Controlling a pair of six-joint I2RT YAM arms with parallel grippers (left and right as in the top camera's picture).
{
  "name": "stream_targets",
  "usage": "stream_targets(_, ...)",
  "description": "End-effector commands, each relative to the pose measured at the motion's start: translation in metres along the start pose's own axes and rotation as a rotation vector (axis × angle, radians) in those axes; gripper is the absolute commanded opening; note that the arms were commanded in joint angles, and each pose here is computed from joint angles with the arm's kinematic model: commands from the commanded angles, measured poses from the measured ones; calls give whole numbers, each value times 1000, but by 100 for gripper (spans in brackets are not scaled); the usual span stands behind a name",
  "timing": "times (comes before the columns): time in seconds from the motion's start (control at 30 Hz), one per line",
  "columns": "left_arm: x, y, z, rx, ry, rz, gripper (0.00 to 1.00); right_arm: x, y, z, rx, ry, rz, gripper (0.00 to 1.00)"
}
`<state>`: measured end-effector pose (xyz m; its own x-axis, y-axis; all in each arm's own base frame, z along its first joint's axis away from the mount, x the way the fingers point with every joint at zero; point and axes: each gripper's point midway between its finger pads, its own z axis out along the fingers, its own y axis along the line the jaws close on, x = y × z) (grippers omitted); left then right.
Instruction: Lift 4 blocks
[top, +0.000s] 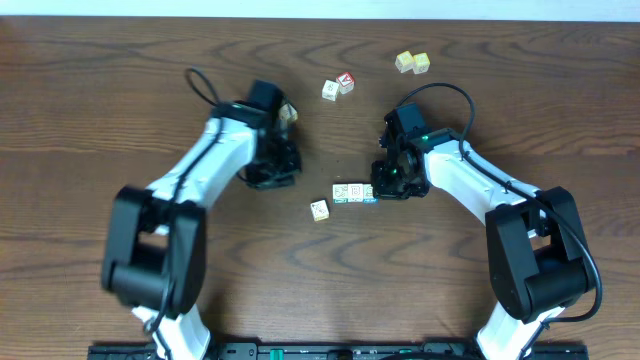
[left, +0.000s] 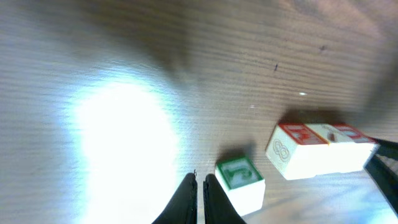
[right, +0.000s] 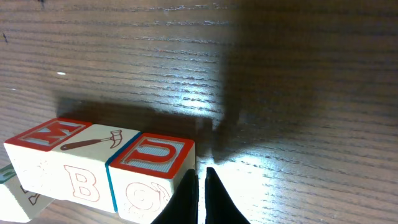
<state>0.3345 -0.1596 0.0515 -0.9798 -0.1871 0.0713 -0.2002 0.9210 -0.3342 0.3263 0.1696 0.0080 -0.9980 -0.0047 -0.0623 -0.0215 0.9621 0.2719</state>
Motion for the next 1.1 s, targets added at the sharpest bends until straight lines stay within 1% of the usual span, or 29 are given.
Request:
stream_targets(0.0,18,20,-27,-57,50,-43,7,2,1,-1,-1,2,-2,4)
stream_targets(0.07,50,31,-16,-108,162,-60,7,2,1,-1,-2,2,-2,4)
stream_targets(0.1,64,32,-9,-108,204,-58,7,1,1,-1,-2,1,-2,4)
stream_targets(0.13,73,31,-3,-101,233,-55,7,1,2,-1,-2,0,-3,3)
stream_targets(0.17,92,25,12,-68,284,-39,7,1,2,-1,-3,-2,-3,4)
stream_targets(0.2,104,21,23,-45,308,-30,7,1,2,-1,-3,-2,-3,4)
stream_targets(0.3,122,21,49,-50,312,-71,7,1,2,-1,-3,-2,-3,4)
stream_targets(0.37,131,14,61,-10,315,-52,7,1,2,-1,-2,-1,-3,4)
stream_targets(0.4,139,1,68,58,334,-24,7,1,2,-1,-3,-1,-3,4)
stream_targets(0.43,143,-4,70,78,341,-20,7,1,2,-1,-2,-1,-3,4)
stream_targets(0.5,145,-13,75,96,328,8,7,1,2,-1,-3,-2,-3,4)
stream_targets(0.63,135,-27,79,140,274,58,7,1,1,-1,-2,0,-3,4)
stream_targets(0.73,120,-16,84,65,193,55,7,2,1,-1,0,4,-2,4)
stream_targets(0.93,103,5,86,-56,95,63,7,3,1,-1,1,7,-12,4)
stream_targets(1.07,92,11,86,-89,48,58,7,3,1,-1,1,7,-13,4)
